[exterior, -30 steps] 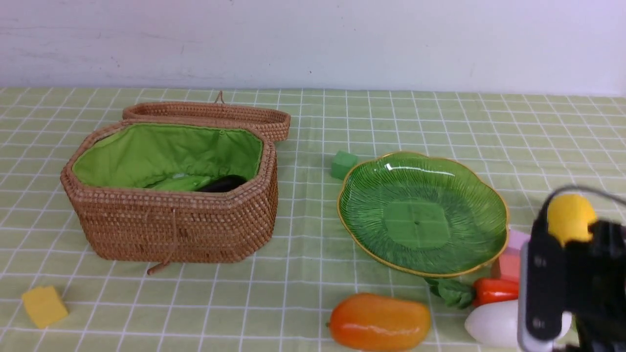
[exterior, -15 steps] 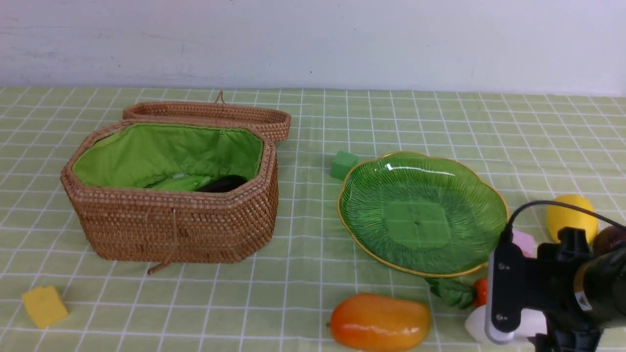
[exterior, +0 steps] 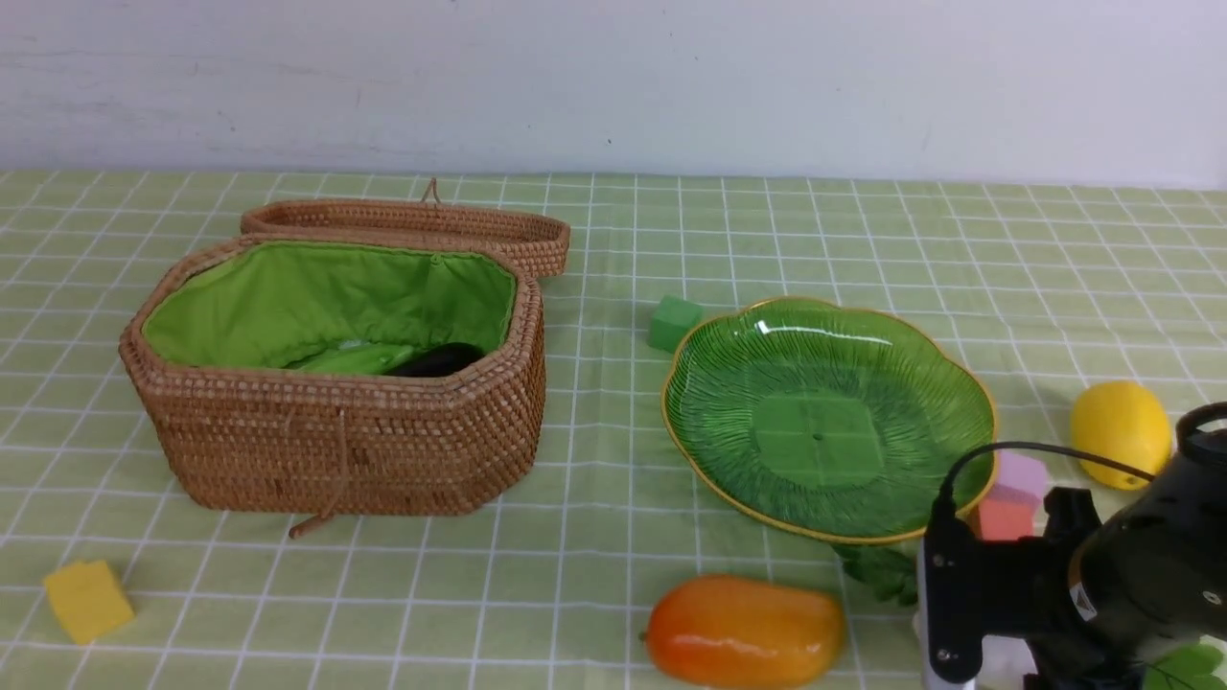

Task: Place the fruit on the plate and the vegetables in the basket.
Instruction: Take a daikon with your right arm and place it on the basket on the left.

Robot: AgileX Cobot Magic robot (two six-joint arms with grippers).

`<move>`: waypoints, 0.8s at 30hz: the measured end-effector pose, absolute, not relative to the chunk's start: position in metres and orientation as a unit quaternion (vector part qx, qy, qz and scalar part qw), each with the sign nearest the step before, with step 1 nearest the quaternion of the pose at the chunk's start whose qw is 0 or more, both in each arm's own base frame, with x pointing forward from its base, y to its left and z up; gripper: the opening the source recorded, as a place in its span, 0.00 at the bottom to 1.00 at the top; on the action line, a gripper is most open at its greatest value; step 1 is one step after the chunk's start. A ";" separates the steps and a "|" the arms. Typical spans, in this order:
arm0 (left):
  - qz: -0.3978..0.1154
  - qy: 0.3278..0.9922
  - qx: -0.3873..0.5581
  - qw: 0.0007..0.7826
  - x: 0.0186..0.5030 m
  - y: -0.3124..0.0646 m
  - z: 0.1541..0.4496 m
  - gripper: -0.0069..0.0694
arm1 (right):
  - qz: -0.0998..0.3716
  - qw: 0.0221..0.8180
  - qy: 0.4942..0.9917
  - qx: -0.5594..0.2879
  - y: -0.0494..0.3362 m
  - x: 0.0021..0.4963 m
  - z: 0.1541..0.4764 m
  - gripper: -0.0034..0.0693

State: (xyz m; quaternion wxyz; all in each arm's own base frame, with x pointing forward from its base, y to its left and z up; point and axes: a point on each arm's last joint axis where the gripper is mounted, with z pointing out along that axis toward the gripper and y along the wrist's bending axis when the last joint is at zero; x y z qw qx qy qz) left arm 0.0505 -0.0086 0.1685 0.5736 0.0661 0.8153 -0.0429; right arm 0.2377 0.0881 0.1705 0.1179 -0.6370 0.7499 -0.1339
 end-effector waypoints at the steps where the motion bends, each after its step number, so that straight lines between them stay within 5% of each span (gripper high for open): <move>1: -0.043 0.815 0.066 0.574 0.051 -0.009 0.169 0.33 | -0.134 0.116 0.750 -0.637 0.088 0.237 0.170 0.70; 5: -0.043 0.815 0.066 0.574 0.051 -0.009 0.169 0.34 | -0.133 0.120 0.756 -0.630 0.087 0.234 0.179 0.70; 10: -0.043 0.815 0.066 0.574 0.051 -0.009 0.169 0.35 | -0.108 0.230 0.769 -0.586 0.103 0.231 0.242 0.70; 15: -0.043 0.815 0.066 0.574 0.051 -0.009 0.169 0.36 | -0.005 0.401 0.747 -0.531 0.145 0.232 0.332 0.70; 17: -0.043 0.815 0.066 0.574 0.051 -0.009 0.169 0.36 | 0.057 0.473 0.702 -0.530 0.177 0.230 0.369 0.70; 24: -0.043 0.815 0.066 0.574 0.051 -0.009 0.169 0.37 | 0.202 0.544 0.630 -0.516 0.277 0.265 0.409 0.70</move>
